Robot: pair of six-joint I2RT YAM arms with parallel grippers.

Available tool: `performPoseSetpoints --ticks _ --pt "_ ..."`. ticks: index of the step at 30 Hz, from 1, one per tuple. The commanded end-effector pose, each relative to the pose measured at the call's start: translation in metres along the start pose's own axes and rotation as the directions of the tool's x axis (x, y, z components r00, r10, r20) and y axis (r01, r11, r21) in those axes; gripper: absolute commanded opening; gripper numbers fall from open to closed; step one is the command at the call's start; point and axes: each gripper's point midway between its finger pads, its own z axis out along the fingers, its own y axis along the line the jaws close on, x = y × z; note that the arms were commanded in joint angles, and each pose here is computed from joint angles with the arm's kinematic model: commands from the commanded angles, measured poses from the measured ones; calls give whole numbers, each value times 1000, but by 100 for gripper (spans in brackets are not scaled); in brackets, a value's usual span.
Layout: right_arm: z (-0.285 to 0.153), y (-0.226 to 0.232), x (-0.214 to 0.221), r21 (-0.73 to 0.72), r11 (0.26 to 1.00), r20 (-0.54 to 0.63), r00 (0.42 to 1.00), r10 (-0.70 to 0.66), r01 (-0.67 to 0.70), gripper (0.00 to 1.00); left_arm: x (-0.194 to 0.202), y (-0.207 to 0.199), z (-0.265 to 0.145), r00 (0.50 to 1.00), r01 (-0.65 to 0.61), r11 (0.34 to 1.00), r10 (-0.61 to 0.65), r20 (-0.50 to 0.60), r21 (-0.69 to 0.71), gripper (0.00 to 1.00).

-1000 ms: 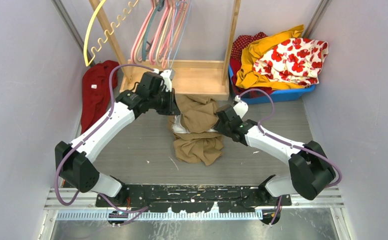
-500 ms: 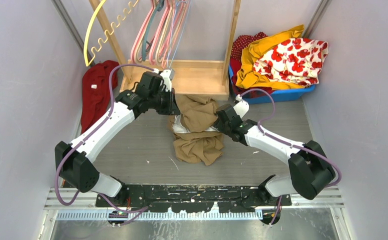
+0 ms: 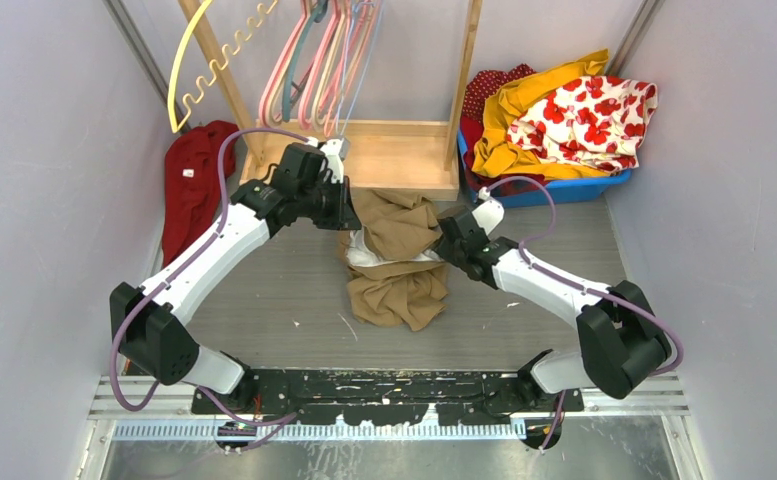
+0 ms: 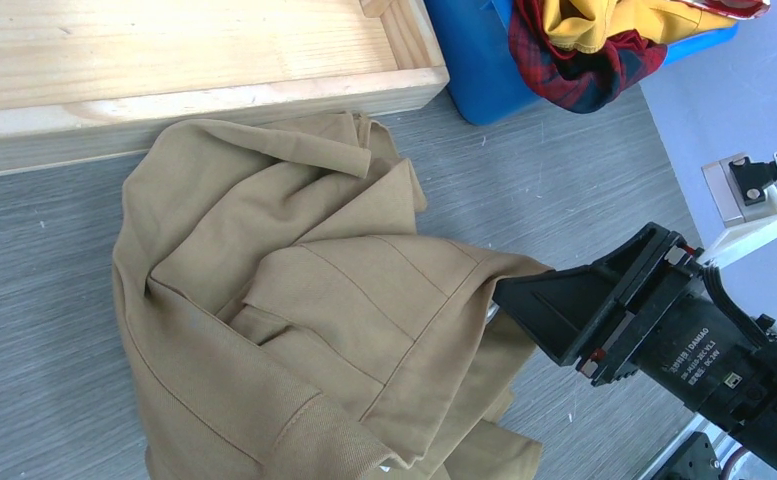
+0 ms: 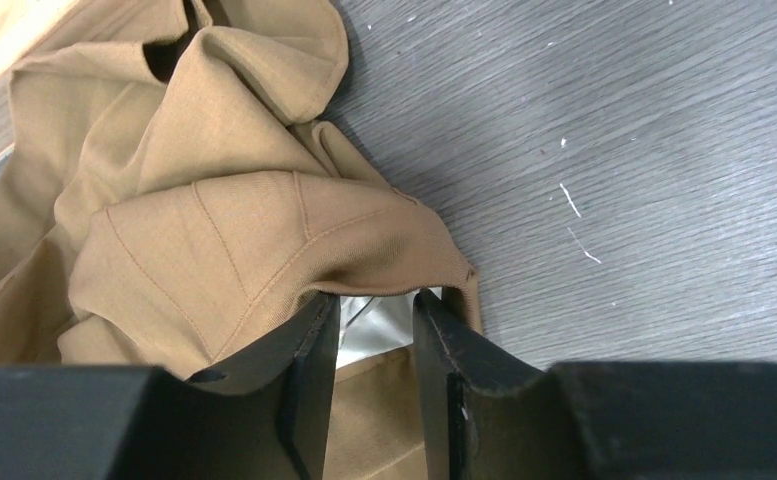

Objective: Place the skirt on the hanger
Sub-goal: Flatten out the skirt at the center of the board.

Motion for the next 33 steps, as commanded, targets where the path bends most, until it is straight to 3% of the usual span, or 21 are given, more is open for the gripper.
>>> performPoseSetpoints --ticks 1,11,16,33 --pt "5 1 -15 1 999 55 998 34 -34 37 -17 -10 -7 999 -28 999 26 47 38 0" --pt "12 4 -5 -16 999 22 999 34 -34 19 -17 -9 -6 999 -25 999 23 47 34 0" --pt "10 7 -5 -29 999 17 999 27 -26 2 -17 -7 -6 999 -22 999 21 45 28 0" --pt "-64 35 -63 -175 985 115 993 19 1 1 -36 8 -45 995 7 1000 -6 95 -5 0"
